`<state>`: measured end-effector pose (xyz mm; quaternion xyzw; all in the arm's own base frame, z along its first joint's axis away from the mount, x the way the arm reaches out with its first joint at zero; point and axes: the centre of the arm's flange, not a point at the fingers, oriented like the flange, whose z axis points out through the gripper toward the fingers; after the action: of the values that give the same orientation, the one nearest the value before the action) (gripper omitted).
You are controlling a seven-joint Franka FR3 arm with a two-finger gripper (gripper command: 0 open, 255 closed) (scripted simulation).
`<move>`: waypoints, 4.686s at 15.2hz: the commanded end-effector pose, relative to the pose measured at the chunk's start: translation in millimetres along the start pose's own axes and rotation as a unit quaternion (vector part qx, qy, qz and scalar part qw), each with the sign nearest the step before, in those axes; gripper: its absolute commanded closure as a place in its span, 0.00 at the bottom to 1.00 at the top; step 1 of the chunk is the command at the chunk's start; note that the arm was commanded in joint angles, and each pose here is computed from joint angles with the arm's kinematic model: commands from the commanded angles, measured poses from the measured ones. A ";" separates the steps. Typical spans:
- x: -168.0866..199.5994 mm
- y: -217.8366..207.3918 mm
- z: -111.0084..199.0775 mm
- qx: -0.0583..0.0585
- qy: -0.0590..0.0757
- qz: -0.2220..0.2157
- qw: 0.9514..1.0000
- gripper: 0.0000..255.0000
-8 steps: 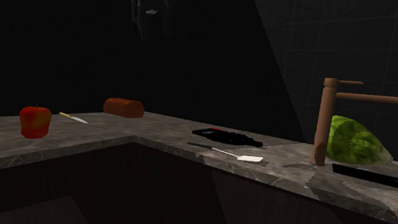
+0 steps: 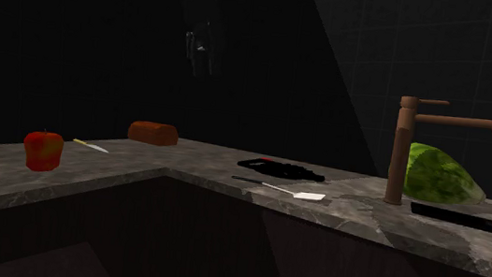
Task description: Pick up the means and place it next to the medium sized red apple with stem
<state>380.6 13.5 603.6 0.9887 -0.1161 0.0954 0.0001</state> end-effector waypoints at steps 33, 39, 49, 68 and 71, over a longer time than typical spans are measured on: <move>227.6 -14.8 314.1 -0.042 -0.103 0.528 0.842 0.00; 227.6 -14.8 314.1 -0.042 -0.103 0.528 0.842 0.00; 227.6 -14.8 314.0 -0.042 -0.103 0.528 0.842 1.00; 244.6 -16.8 226.0 -0.042 -0.103 0.528 0.842 1.00; 247.5 -17.1 210.4 -0.042 -0.103 0.528 0.842 1.00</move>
<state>661.4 -32.1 438.7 0.7808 -0.6240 -0.0259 -0.0207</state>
